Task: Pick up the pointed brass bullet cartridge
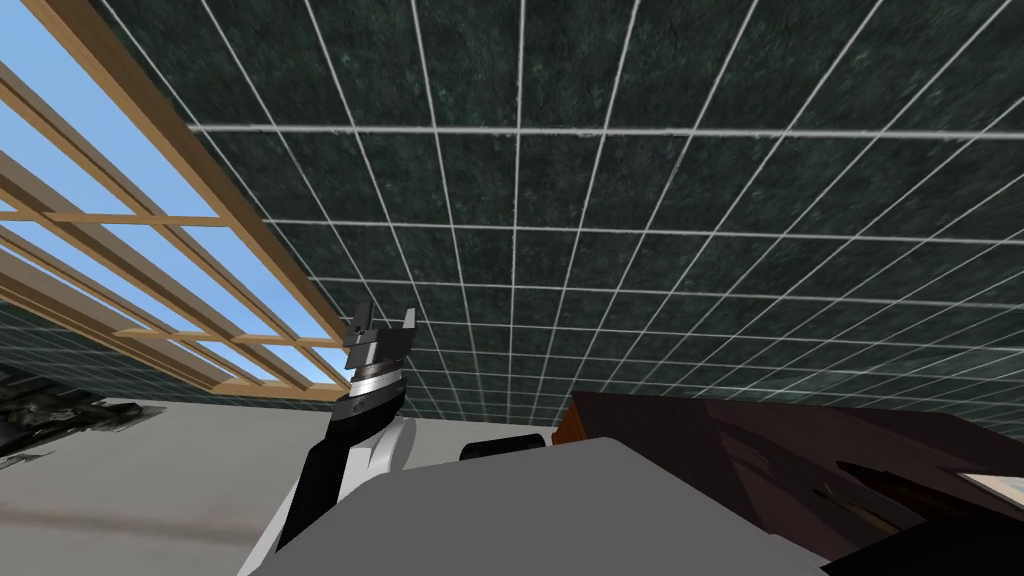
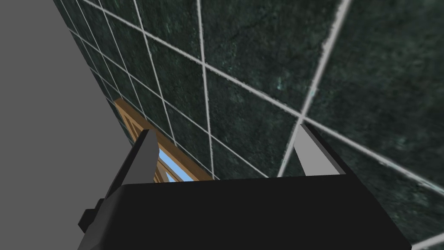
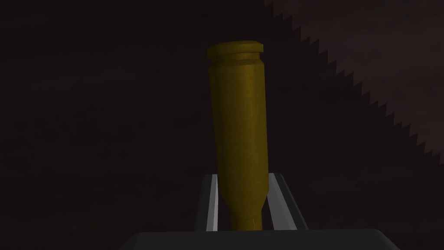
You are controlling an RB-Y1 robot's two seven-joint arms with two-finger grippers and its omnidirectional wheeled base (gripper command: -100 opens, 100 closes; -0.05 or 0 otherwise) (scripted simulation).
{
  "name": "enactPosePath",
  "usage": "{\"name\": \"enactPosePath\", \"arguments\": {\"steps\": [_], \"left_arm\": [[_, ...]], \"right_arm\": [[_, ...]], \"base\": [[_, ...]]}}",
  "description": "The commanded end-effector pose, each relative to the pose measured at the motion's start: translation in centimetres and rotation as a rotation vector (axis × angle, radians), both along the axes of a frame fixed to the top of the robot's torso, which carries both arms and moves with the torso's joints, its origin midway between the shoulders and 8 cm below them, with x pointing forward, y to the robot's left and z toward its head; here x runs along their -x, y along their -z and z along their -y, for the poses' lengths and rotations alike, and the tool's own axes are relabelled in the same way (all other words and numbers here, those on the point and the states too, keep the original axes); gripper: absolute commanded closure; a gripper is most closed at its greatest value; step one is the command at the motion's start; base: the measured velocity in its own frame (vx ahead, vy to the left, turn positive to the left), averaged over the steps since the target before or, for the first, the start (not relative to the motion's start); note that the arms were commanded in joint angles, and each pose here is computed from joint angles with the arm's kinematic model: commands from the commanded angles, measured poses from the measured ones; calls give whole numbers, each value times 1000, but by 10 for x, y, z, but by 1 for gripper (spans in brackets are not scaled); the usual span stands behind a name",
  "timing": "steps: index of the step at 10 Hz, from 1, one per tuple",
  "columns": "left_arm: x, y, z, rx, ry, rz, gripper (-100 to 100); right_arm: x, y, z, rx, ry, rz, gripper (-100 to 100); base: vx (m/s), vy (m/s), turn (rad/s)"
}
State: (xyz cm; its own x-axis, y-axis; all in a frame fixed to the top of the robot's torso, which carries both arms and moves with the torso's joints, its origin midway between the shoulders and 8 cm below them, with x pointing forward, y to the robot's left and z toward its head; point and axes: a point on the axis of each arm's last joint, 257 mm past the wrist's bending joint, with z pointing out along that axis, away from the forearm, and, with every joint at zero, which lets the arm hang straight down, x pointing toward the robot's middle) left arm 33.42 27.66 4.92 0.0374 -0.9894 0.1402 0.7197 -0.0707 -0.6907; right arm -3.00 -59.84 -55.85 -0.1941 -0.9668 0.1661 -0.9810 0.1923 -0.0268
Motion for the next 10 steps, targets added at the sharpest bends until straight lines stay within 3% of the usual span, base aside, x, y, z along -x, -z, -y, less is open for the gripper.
{"name": "enactPosePath", "arguments": {"steps": [1, 2, 3, 6, 7, 10], "left_arm": [[0, 0, 0, 0, 0, 0, 0], [0, 0, 0, 0, 0, 0, 0], [0, 0, 0, 0, 0, 0, 0], [0, 0, 0, 0, 0, 0, 0], [0, 0, 0, 0, 0, 0, 0], [0, 0, 0, 0, 0, 0, 0]], "right_arm": [[1, -1, 1, 6, 21, 1, 100], [1, -1, 1, 6, 33, 3, 100], [1, -3, -1, 10, -17, -1, 100], [2, -3, 1, 17, 19, 1, 100], [2, -5, -3, 16, -32, -1, 100], [3, -6, -2, 22, 5, 2, 100]], "base": [[16, -8, 8], [1, -2, 16], [27, -17, -69], [17, -8, -18], [33, -10, -96], [20, -9, -7]]}}
